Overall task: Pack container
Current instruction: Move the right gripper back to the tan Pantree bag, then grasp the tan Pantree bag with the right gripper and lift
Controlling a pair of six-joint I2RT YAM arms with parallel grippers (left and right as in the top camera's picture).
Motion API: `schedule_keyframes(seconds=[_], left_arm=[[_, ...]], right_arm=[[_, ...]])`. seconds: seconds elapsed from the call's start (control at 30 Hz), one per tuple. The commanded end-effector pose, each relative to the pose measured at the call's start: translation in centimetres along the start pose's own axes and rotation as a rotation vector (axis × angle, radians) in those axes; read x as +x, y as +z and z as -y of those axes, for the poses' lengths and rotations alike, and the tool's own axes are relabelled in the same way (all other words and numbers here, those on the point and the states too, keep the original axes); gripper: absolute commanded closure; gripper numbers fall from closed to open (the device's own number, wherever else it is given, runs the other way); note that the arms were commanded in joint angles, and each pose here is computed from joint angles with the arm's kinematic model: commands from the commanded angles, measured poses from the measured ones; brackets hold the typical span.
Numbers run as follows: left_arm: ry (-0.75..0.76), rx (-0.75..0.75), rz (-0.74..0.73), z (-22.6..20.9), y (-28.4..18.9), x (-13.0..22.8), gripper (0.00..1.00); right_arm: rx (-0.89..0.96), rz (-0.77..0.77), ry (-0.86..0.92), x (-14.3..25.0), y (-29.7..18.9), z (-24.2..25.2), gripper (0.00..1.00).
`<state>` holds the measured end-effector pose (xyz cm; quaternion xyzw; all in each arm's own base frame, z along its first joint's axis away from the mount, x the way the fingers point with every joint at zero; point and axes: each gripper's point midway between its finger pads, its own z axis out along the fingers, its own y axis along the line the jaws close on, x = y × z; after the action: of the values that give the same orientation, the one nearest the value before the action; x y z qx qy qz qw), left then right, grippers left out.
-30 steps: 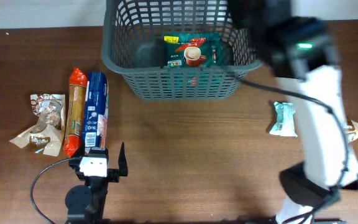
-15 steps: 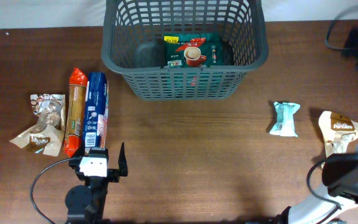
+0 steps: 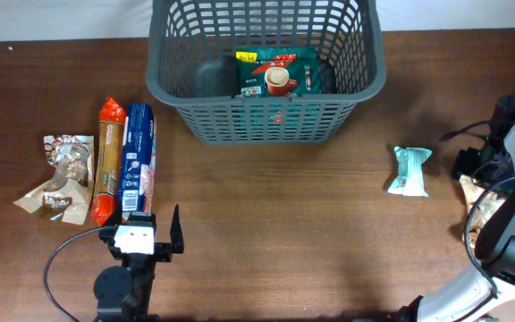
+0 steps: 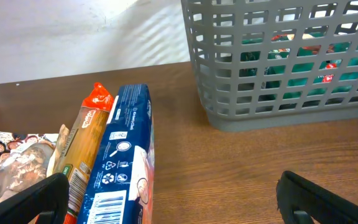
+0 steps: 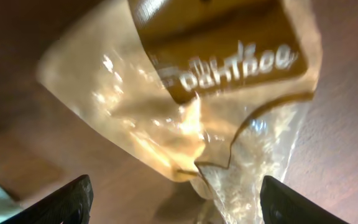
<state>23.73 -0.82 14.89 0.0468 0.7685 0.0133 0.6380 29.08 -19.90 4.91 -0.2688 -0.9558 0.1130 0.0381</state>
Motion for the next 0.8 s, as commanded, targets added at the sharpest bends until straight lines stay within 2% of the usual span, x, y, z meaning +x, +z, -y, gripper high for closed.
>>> schedule_keyframes(seconds=[0.0,0.23,0.77], left_arm=[[-0.002,-0.005,0.000,-0.1,0.0,0.1,0.01],[-0.002,-0.005,0.000,-0.1,0.0,0.1,0.01],[-0.002,-0.005,0.000,-0.1,0.0,0.1,0.01]], right_arm=[[-0.005,-0.057,-0.018,1.7,0.5,1.5,0.20],[0.007,-0.127,0.021,3.5,1.1,3.4,0.21],[0.046,-0.082,0.040,2.5,1.5,4.4,0.21]])
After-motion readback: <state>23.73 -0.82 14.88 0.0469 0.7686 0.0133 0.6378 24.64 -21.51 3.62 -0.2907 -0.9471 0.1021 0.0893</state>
